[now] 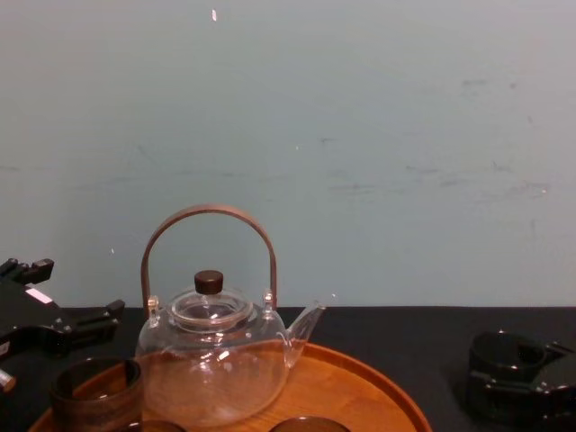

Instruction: Pick up the glass from the table and place it on the tray.

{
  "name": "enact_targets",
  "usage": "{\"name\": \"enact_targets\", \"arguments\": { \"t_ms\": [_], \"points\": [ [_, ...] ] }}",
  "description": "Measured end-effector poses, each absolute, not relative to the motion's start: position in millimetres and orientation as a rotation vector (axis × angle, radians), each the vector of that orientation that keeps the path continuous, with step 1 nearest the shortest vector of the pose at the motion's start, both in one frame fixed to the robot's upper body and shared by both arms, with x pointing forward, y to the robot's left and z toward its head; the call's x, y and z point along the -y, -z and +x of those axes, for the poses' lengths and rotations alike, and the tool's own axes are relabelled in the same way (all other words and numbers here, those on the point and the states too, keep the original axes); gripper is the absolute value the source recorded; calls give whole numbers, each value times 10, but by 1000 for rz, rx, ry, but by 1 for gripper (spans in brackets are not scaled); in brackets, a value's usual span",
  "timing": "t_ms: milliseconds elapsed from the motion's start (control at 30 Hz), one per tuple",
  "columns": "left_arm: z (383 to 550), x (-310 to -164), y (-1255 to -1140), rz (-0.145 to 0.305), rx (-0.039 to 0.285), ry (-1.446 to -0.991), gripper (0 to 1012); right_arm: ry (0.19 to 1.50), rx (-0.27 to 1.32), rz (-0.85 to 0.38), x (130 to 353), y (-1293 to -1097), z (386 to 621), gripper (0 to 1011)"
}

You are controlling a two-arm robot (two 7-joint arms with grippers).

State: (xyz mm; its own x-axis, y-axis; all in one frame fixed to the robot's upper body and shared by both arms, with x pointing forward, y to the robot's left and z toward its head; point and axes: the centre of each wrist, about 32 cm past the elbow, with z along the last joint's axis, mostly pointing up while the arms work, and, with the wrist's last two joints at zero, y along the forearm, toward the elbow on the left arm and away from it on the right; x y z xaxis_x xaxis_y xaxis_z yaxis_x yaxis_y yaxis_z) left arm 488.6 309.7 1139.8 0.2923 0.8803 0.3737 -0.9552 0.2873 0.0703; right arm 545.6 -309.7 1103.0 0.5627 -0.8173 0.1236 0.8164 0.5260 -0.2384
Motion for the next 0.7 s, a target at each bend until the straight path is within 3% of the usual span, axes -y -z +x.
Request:
{"name": "enact_targets", "arguments": {
  "t_ms": [700],
  "points": [
    [4886,-3096,-11398,304,285,-1248,1001,913,23,-263,3001,-11102,5535,912]
  ]
}}
